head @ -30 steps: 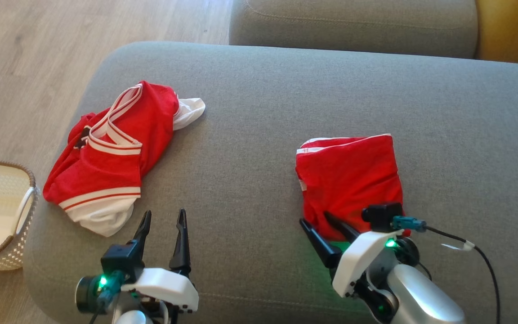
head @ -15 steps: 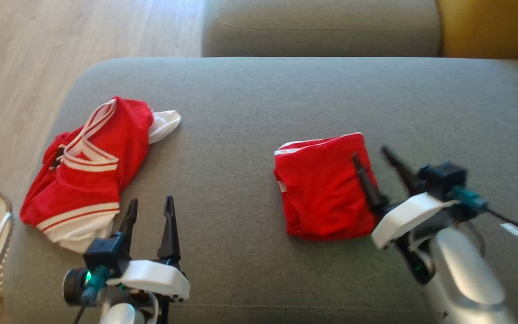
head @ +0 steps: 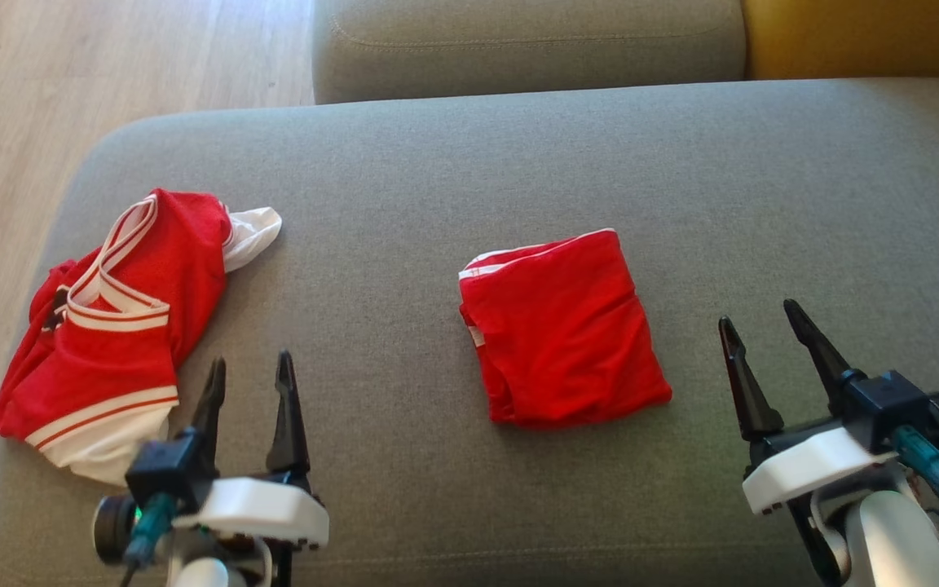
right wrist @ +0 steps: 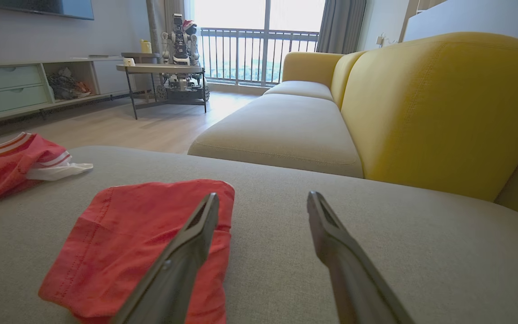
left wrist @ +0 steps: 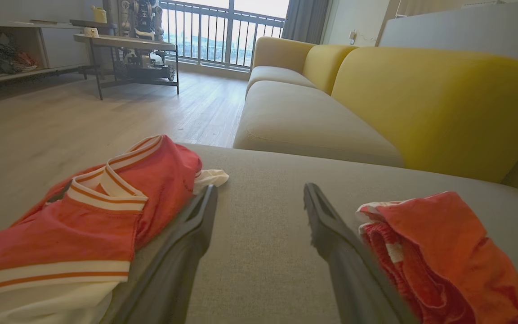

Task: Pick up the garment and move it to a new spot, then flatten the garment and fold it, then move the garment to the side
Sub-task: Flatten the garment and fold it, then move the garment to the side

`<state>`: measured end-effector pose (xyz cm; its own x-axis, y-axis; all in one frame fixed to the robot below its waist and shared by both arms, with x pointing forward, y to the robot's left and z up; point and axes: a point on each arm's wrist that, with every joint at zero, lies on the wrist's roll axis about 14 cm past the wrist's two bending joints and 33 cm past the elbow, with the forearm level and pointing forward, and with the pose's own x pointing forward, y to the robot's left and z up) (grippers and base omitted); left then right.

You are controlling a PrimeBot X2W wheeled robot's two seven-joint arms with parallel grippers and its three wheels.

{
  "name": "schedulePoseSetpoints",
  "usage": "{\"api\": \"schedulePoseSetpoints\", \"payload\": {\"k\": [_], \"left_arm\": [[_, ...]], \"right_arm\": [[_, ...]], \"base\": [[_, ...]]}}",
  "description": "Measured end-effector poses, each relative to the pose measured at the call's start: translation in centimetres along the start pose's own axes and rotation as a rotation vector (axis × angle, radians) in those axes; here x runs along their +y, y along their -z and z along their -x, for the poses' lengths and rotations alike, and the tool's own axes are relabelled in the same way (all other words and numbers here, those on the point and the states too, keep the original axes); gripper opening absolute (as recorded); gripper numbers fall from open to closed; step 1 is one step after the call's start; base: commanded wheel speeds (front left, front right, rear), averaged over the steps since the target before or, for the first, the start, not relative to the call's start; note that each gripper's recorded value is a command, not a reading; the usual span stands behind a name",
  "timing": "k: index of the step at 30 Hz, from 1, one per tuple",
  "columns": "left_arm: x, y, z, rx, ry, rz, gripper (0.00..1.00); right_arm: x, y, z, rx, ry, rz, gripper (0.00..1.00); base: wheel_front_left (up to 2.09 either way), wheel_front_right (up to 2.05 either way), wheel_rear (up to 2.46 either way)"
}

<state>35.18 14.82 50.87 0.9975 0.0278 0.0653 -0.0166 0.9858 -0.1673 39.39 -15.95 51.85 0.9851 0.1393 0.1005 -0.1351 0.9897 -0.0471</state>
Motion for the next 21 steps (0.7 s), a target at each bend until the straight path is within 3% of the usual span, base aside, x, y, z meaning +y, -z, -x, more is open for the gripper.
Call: {"api": "schedulePoseSetpoints", "payload": {"k": [12, 21], "left_arm": [[-0.1, 1.5, 0.8, 0.049, -0.004, -0.001, 1.00], [0.2, 2.1, -0.6, 0.066, -0.011, -0.005, 1.00]], "right_arm": [[0.1, 0.3, -0.2, 0.004, 0.007, -0.054, 1.00], [3.0, 4.0, -4.1, 0.188, -0.061, -0.207, 1.00]], "base": [[0.00, 0.00, 0.00], [0.00, 0.00, 0.00]]}}
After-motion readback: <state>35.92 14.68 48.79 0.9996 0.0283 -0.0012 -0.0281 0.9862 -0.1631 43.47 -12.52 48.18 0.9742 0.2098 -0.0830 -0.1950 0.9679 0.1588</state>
